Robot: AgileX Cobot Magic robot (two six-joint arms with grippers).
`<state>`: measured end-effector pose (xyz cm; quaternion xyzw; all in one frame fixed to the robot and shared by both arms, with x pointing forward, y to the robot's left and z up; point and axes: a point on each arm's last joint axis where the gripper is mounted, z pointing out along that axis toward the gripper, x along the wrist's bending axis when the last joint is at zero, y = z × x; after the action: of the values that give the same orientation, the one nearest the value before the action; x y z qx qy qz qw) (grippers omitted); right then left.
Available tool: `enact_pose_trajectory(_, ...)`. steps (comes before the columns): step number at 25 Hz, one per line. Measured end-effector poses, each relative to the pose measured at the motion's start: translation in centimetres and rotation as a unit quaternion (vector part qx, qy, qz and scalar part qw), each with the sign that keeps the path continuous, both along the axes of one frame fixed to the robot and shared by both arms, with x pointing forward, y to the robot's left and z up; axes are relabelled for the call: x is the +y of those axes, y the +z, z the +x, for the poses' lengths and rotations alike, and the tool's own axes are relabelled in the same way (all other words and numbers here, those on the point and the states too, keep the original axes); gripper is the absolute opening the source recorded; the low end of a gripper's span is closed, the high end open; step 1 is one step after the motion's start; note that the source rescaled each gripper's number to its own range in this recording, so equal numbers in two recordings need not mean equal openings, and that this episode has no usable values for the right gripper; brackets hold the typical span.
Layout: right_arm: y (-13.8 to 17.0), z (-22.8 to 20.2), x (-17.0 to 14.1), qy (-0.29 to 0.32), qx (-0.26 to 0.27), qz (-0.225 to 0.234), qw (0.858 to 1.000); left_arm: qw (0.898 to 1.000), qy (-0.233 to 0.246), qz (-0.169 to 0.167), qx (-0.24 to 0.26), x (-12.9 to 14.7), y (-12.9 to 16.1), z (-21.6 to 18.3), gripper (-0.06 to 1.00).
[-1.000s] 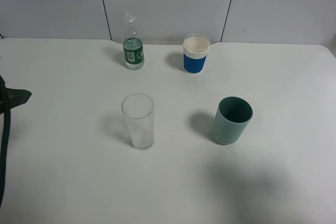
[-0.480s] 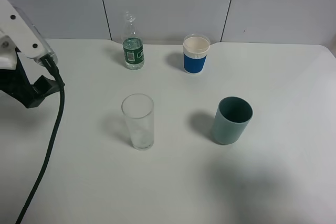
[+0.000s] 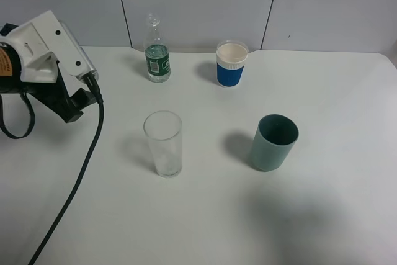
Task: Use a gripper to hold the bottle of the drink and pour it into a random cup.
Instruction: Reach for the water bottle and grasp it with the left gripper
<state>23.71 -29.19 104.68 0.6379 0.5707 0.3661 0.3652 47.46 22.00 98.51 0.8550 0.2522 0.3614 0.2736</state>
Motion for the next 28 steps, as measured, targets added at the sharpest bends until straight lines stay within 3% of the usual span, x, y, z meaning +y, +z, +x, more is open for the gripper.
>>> enact_pose_trajectory(7, 0.0, 0.0, 0.0, 0.0, 0.0, 0.0, 1.0, 0.998, -0.023, -0.055, 0.026, -1.5, -2.2, 1.3, 0.87)
enact_pose_trajectory(20, 0.0, 0.0, 0.0, 0.0, 0.0, 0.0, 1.0, 0.995, -0.021, -0.089, 0.037, -1.2, -4.1, 6.1, 0.87)
enact_pose_trajectory(28, 0.0, 0.0, 0.0, 0.0, 0.0, 0.0, 1.0, 0.984, -0.032, -0.174, 0.032, -0.2, -3.9, 9.2, 0.87)
